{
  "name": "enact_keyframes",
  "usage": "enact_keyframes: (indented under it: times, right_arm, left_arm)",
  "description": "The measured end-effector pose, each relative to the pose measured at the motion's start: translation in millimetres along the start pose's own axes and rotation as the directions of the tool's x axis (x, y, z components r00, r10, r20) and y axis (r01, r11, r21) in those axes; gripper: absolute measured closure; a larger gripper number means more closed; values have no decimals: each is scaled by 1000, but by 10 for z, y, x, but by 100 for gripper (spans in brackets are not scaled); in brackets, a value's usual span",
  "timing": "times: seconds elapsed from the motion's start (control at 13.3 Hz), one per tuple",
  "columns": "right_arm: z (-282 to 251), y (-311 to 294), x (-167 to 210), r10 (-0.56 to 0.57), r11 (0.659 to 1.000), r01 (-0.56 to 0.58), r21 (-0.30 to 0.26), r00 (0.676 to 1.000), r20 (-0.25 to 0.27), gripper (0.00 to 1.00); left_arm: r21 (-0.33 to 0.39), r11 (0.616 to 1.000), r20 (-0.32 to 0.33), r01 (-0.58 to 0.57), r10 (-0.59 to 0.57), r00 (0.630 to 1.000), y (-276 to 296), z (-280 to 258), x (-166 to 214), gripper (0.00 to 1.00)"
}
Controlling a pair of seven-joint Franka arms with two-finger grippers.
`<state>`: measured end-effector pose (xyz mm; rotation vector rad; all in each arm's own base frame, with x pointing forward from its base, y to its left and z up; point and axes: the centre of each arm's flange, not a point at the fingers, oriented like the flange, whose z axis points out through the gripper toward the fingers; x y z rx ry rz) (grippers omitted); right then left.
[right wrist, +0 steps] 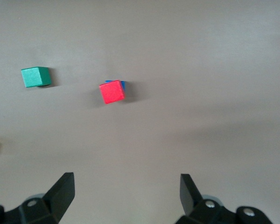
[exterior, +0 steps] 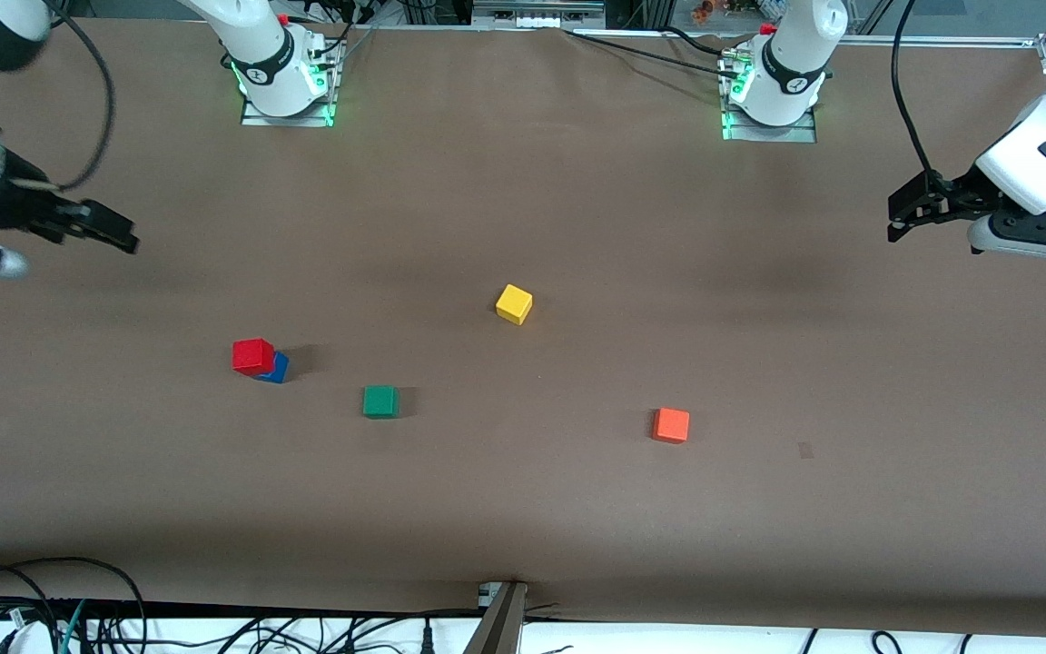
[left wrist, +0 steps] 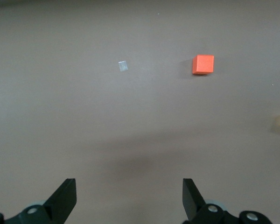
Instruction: Pass red block to right arm, stack on blue
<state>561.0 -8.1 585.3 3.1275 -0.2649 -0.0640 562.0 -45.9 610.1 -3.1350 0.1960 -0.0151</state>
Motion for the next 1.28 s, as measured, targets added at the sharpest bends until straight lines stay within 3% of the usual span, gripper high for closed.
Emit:
enact_keyframes:
  times: [0.23,0.38,0.68,0.98,1.28]
  right_arm:
    - [-120,600,14,94,996,-94,10,995,-14,0]
    - [-73,794,-40,119,993,-120,7,992,40,0]
    - [-72,927,-116,34,999,-35,9,996,81,0]
    - [-143,1130,-157,-9,1000,8,18,998,64,0]
    - [-281,1040,-188,-27,1000,27,17,1000,15,0]
  left_arm:
    - [0,1000,-1,11,-11,1000,-39,-11,-3,0]
    - [-1,1000,-1,14,-14,1000,-39,-18,-3,0]
    - [-1,1000,-4,20,-20,1000,-38,-31,-2,0]
    - [-1,1000,-4,23,-23,1000,-40,-38,-3,0]
    - [-1,999,-4,41,-41,999,-51,-46,-5,0]
